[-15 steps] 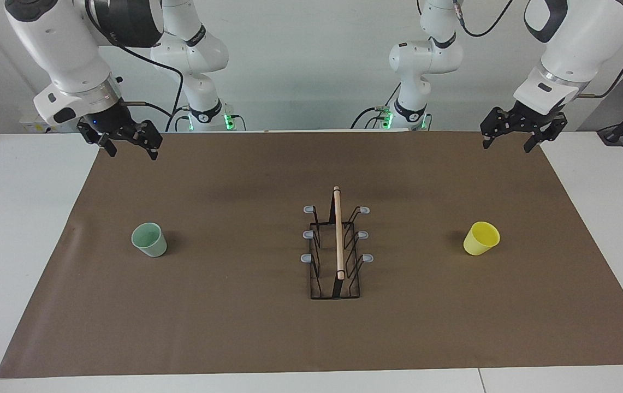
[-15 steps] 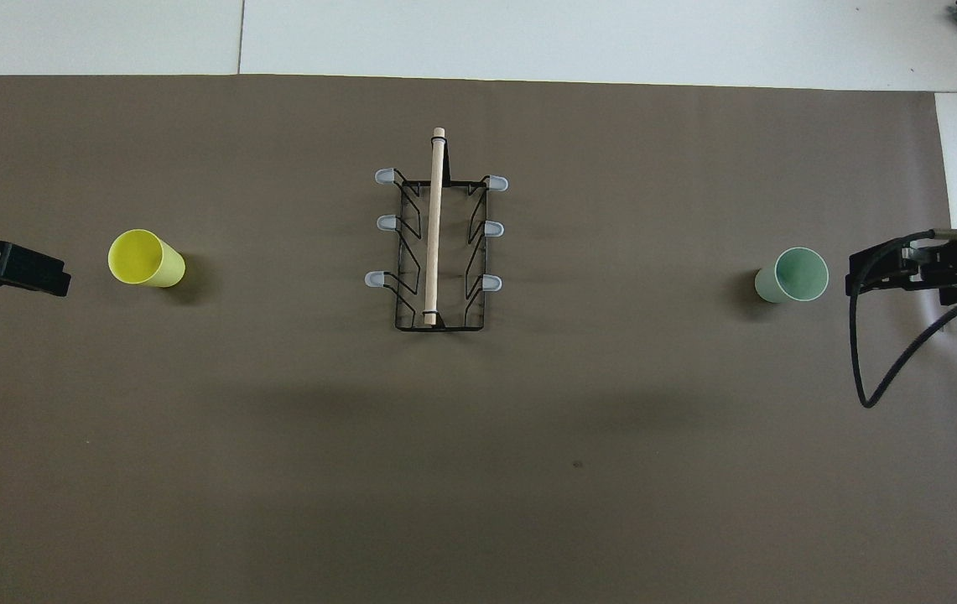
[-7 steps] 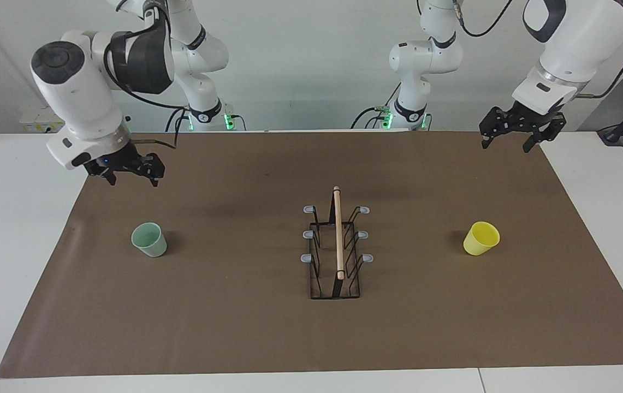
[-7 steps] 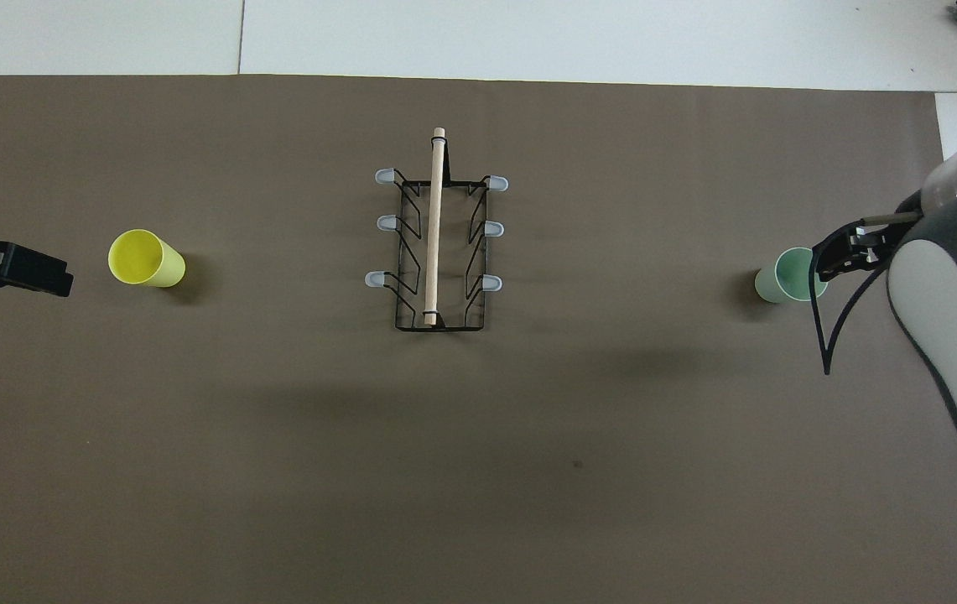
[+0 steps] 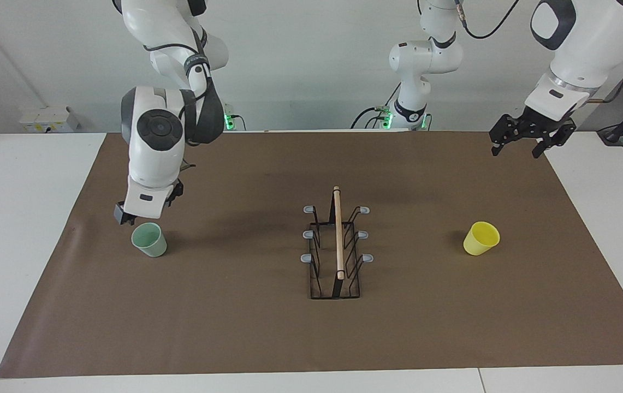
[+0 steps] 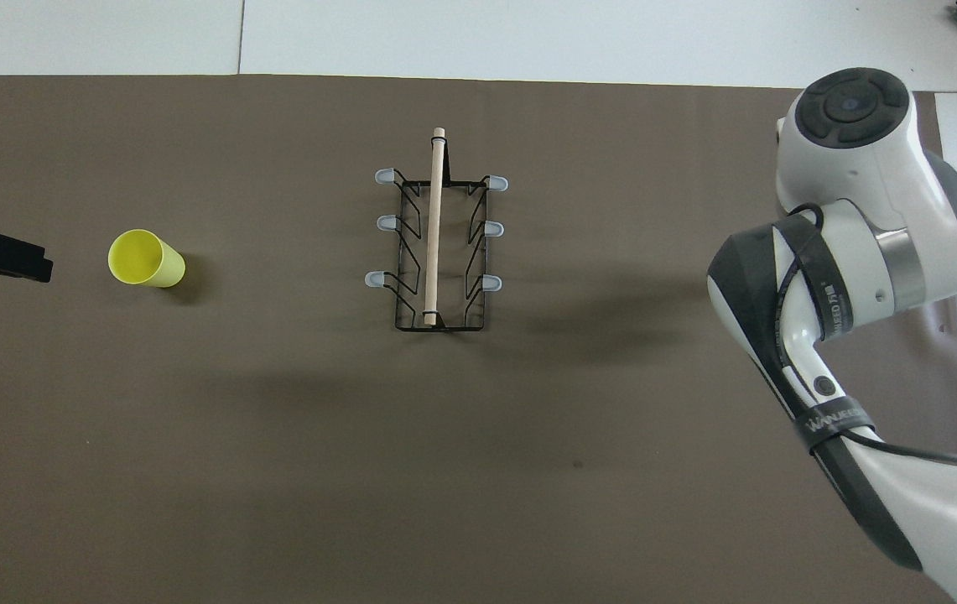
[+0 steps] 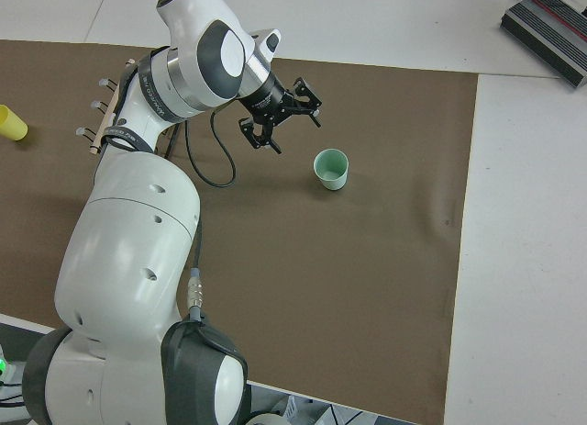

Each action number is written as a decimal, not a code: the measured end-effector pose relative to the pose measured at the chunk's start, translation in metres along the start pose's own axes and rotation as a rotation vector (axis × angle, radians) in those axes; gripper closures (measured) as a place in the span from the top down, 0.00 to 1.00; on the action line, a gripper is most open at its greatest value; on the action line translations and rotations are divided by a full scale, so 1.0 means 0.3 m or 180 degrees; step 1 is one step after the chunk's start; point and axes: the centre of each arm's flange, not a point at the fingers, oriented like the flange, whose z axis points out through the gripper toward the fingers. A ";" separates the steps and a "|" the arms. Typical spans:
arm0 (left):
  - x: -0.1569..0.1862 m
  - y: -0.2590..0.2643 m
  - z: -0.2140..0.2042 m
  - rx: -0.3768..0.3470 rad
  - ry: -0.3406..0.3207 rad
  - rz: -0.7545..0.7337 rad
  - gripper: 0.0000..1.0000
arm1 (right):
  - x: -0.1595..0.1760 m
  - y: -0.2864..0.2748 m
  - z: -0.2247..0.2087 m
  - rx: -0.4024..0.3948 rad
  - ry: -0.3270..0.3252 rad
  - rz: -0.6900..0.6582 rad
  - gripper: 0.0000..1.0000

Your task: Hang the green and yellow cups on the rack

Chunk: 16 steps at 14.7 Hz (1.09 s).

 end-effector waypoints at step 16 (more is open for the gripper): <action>0.131 -0.350 0.646 -0.0910 0.0201 -0.0677 1.00 | 0.207 -0.425 0.421 -0.1142 -0.1081 -0.2203 1.00</action>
